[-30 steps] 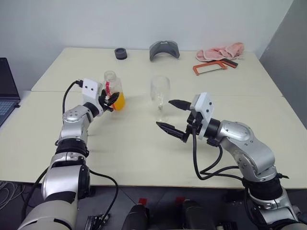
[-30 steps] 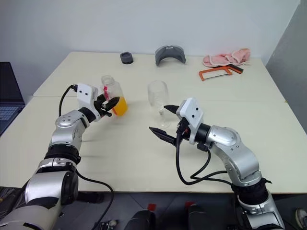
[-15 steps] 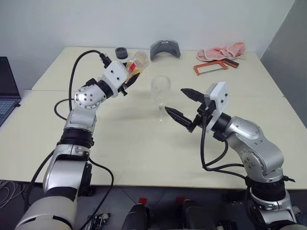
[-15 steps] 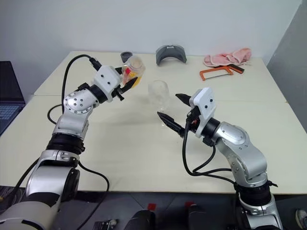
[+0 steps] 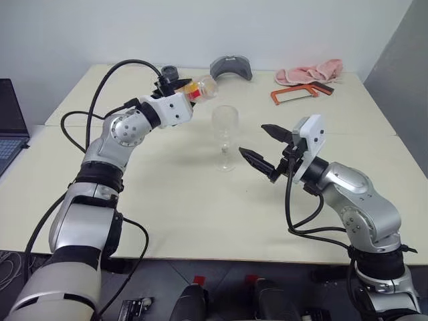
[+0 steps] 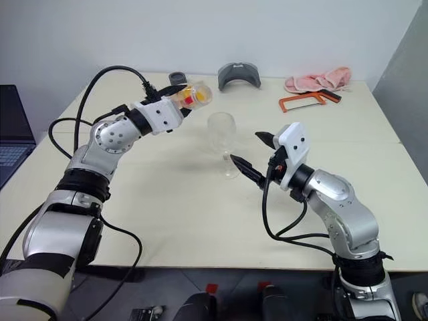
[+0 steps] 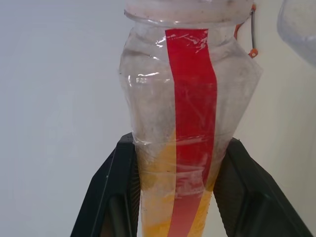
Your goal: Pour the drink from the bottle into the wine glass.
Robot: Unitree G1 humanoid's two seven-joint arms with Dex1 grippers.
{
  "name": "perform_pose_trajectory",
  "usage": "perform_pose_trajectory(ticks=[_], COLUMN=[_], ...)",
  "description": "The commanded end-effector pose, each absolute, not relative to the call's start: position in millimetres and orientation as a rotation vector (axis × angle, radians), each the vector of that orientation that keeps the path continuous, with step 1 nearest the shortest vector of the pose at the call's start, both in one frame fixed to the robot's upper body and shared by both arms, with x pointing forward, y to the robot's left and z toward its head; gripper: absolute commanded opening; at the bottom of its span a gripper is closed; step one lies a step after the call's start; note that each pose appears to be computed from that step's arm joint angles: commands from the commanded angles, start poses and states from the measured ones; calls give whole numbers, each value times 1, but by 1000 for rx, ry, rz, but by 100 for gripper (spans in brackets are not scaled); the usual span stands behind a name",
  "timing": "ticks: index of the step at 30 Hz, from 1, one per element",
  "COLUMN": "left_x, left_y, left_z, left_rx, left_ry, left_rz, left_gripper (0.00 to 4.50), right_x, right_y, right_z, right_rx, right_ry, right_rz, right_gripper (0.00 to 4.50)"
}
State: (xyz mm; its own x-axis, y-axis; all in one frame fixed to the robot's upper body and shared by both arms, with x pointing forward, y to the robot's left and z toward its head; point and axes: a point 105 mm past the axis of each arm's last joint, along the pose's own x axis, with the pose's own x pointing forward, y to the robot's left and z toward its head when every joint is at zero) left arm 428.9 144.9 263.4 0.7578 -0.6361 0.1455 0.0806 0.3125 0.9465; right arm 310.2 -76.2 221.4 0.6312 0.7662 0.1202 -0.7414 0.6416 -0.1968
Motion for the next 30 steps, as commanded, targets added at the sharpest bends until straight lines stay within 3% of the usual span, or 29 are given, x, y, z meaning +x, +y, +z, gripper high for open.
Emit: perform_pose_trajectory(ticks=[1,30], left_x=[424,431], left_y=[139,139], left_z=[291,302], left_rx=[1246,1494], left_ry=[-671,-761], left_rz=[-469,-343], left_gripper=[166,166], right_x=[311,309], right_y=[-85,-80], right_z=[231,224], right_rx=[-157,-158], right_ry=[-246,-244], right_rz=[850,854], right_gripper=[450,450])
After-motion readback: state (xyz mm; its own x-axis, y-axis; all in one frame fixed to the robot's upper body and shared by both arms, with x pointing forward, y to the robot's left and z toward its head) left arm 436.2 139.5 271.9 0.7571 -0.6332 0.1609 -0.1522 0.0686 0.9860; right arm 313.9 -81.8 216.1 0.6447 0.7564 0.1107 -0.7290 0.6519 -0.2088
